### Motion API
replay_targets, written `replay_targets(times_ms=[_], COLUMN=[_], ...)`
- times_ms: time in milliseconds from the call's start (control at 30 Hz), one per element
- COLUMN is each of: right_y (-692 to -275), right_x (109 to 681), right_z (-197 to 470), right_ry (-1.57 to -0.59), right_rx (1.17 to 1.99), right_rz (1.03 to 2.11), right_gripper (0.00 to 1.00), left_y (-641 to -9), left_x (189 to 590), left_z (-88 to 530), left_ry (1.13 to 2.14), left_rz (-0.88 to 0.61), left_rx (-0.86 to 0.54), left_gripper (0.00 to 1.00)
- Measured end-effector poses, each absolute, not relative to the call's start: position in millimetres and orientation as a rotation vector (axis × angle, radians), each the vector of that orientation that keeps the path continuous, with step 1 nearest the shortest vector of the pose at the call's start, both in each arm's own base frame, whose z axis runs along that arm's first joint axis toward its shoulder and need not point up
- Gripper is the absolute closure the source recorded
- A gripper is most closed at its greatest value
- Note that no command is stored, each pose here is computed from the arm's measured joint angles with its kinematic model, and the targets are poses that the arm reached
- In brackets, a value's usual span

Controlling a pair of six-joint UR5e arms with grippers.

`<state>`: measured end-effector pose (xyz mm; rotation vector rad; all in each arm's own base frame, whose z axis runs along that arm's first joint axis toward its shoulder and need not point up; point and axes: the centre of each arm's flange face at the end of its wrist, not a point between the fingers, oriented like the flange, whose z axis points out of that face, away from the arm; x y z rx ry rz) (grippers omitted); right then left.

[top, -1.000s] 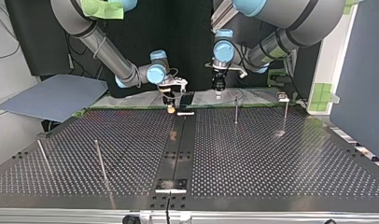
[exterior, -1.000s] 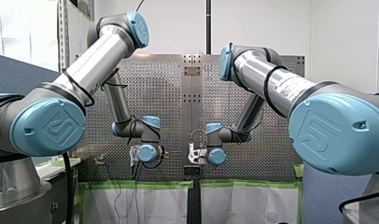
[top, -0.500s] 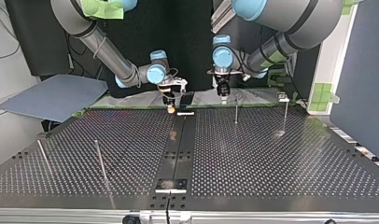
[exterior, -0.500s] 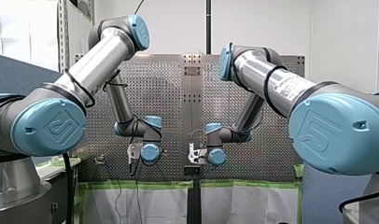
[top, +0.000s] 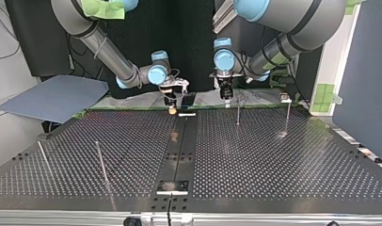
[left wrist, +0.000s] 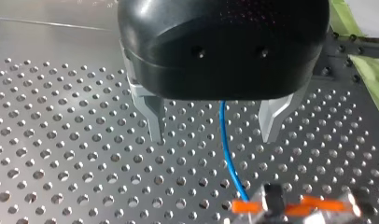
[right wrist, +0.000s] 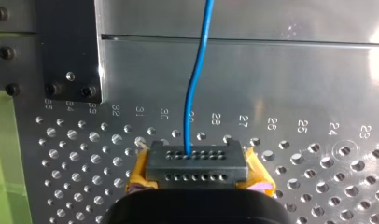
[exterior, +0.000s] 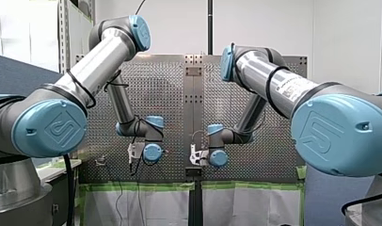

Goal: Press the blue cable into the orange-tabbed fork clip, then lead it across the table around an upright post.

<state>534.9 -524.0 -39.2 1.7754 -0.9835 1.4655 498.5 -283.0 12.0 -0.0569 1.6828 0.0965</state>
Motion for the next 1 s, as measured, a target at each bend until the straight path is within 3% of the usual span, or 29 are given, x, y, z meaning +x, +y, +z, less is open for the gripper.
replay_targets(times_ms=[433, 467, 500, 533, 567, 600, 633, 1000], right_y=[-523.9, -523.9, -523.8, -523.7, -523.7, -523.7, -523.6, -523.0], right_x=[535.0, 535.0, 534.9, 534.9, 534.9, 534.8, 534.8, 534.3], right_z=[-39.2, -39.2, -39.4, -39.4, -39.4, -39.5, -39.5, -40.0], right_ry=[-0.982, -0.982, -0.983, -0.983, -0.983, -0.983, -0.983, -0.985], right_rx=[1.777, 1.777, 1.777, 1.778, 1.778, 1.779, 1.779, 1.786], right_rz=[1.467, 1.467, 1.466, 1.466, 1.466, 1.465, 1.464, 1.458], right_gripper=[1.00, 1.00, 1.00, 1.00, 1.00, 1.00, 1.00, 1.00], left_y=[-282.9, -283.1, -283.4, -283.9, -284.3, -284.7, -284.9, -284.7], left_x=[499.2, 499.2, 499.0, 498.8, 498.6, 498.3, 498.0, 497.9], left_z=[12.0, 12.0, 12.0, 12.1, 12.1, 12.1, 12.1, 12.3], left_ry=[1.688, 1.688, 1.688, 1.688, 1.688, 1.688, 1.688, 1.689], left_rz=[0.109, 0.109, 0.110, 0.112, 0.114, 0.117, 0.124, 0.152], left_rx=[-0.034, -0.033, -0.030, -0.026, -0.023, -0.019, -0.016, 0.002], left_gripper=[0.00, 0.12, 0.12, 0.29, 0.73, 0.73, 1.00, 1.00])
